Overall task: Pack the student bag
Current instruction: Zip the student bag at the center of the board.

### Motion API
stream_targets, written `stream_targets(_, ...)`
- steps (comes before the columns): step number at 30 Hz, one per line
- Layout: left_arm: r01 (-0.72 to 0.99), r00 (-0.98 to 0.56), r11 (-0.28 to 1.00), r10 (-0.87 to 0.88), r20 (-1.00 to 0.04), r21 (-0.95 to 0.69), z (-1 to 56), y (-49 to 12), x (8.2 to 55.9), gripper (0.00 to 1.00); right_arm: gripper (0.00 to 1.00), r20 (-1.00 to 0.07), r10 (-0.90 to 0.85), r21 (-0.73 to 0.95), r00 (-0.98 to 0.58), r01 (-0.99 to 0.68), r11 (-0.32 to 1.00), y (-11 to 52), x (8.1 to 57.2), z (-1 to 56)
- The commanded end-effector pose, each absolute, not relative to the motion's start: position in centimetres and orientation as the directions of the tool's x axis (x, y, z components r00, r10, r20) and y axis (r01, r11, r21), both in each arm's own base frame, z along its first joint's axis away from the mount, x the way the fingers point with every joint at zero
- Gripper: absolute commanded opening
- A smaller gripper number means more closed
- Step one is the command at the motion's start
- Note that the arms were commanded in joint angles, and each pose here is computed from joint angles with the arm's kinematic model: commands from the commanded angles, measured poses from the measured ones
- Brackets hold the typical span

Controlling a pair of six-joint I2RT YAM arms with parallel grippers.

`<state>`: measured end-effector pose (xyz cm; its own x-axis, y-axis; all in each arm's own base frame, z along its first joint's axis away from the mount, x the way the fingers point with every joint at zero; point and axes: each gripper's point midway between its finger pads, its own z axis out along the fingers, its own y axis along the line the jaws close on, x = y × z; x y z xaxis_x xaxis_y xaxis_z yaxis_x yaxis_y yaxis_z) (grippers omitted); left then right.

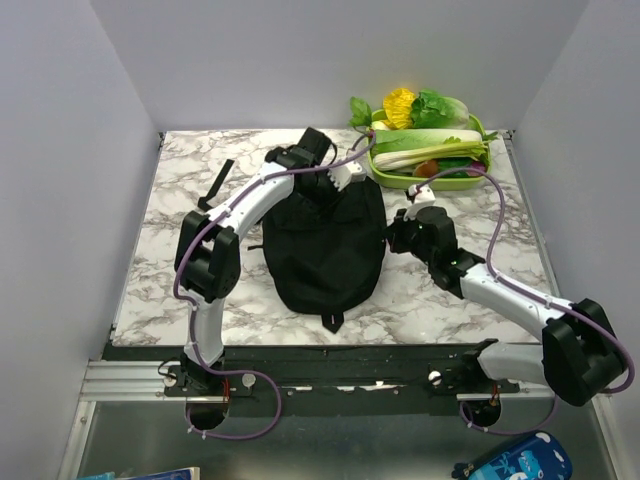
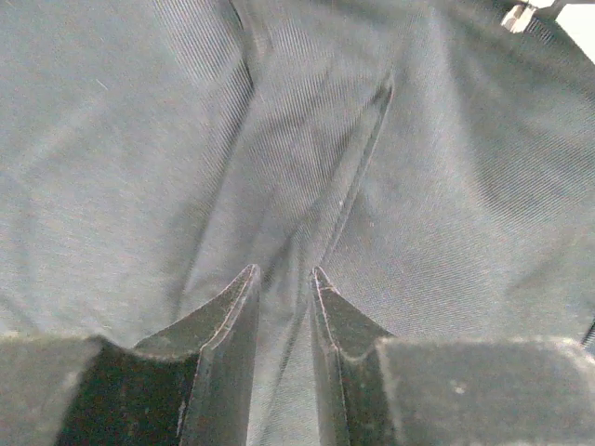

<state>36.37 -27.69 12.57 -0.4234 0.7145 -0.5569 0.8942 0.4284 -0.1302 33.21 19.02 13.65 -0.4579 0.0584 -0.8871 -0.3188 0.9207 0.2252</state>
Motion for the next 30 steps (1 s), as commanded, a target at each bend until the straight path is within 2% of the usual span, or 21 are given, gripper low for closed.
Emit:
stream_targets(1,0.929,-0.345,0.338,0.649,-0.678,-0.149,17.9,-31.7,37.5,0.37,0.01,-0.895,0.119,0.271,-0.429,-0.314,0.91,19.0,32.9,14.5)
stream_targets(5,0.963,-0.262,0.23,0.656,-0.708,-0.143,17.8,-34.3,38.5,0.43,0.01,-0.885,0.141,0.302,-0.443,-0.317,0.899,18.9,32.0,14.2)
stream_targets(12,0.976,-0.217,0.136,0.715,-0.664,-0.173,13.3,-38.0,37.9,0.44,0.01,-0.881,0.149,0.308,-0.449,-0.305,0.901,18.3,31.0,14.3)
stream_targets(16,0.971,-0.233,0.141,0.732,-0.64,-0.192,11.0,-38.5,37.2,0.43,0.01,-0.882,0.14,0.302,-0.45,-0.312,0.901,18.2,30.6,14.5)
stream_targets(23,0.966,-0.249,0.143,0.735,-0.631,-0.214,10.5,-38.5,36.0,0.43,0.01,-0.867,0.119,0.31,-0.483,-0.337,0.889,18.7,30.0,14.1)
stream_targets(30,0.956,-0.291,0.196,0.743,-0.603,-0.22,7.8,-39.1,35.9,0.38,0.01,-0.85,0.067,0.319,-0.523,-0.41,0.854,20.6,26.9,13.3)
